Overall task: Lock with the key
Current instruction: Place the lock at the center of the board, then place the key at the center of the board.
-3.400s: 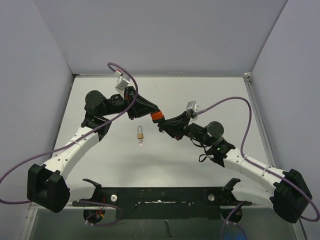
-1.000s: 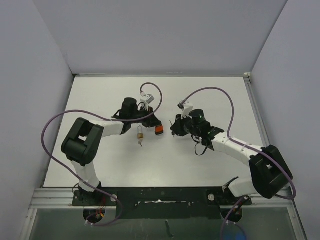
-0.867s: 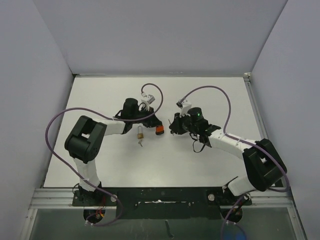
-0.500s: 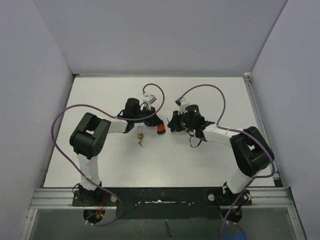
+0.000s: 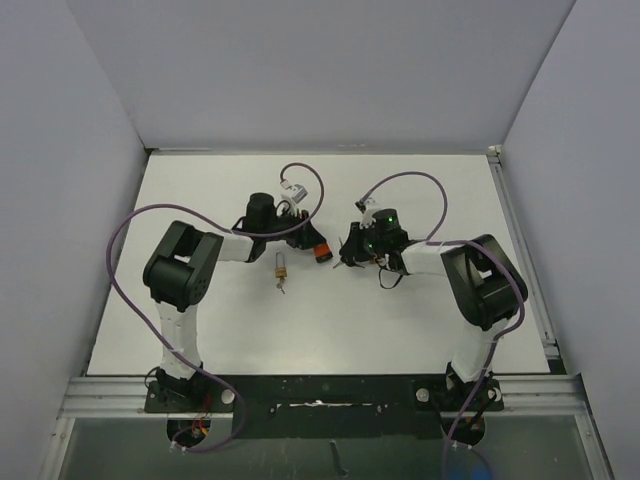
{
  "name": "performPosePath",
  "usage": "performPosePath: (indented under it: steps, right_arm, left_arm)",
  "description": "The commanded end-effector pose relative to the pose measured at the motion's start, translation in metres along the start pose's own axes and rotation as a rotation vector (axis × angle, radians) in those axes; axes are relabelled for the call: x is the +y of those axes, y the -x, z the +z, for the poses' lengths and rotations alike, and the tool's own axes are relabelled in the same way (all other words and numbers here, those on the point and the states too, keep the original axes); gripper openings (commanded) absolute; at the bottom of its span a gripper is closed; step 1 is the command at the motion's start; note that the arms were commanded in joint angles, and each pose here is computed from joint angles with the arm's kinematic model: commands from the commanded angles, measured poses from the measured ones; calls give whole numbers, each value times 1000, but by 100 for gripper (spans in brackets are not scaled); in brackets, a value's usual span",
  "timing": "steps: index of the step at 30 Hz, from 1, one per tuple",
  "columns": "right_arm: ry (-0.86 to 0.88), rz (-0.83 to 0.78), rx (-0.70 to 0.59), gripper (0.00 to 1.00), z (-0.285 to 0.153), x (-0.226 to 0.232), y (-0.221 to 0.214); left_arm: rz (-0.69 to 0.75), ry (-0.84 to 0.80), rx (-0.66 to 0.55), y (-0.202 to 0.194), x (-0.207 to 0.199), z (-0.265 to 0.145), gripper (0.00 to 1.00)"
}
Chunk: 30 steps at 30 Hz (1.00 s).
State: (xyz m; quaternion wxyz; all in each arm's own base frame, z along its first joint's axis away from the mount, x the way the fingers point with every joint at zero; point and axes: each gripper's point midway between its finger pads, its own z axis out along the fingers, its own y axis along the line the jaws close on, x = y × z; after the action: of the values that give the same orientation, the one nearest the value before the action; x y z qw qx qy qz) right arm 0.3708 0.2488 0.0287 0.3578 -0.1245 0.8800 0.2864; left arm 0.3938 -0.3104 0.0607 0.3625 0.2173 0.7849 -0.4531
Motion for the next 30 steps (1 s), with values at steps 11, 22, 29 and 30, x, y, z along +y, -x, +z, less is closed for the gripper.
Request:
performPosePath:
  steps: [11, 22, 29, 30]
  right_arm:
    - [78, -4, -86, 0, 11, 17, 38]
    - [115, -5, -43, 0, 19, 29, 22]
    - [129, -25, -46, 10, 19, 37, 24]
    - [128, -27, -47, 12, 18, 38, 24]
  left_arm:
    - [-9, -87, -22, 2, 8, 16, 41]
    - [-14, -108, -73, 17, 6, 17, 98]
    - [-8, -67, -121, 27, 11, -1, 98]
    - [-9, -60, -129, 29, 13, -5, 98]
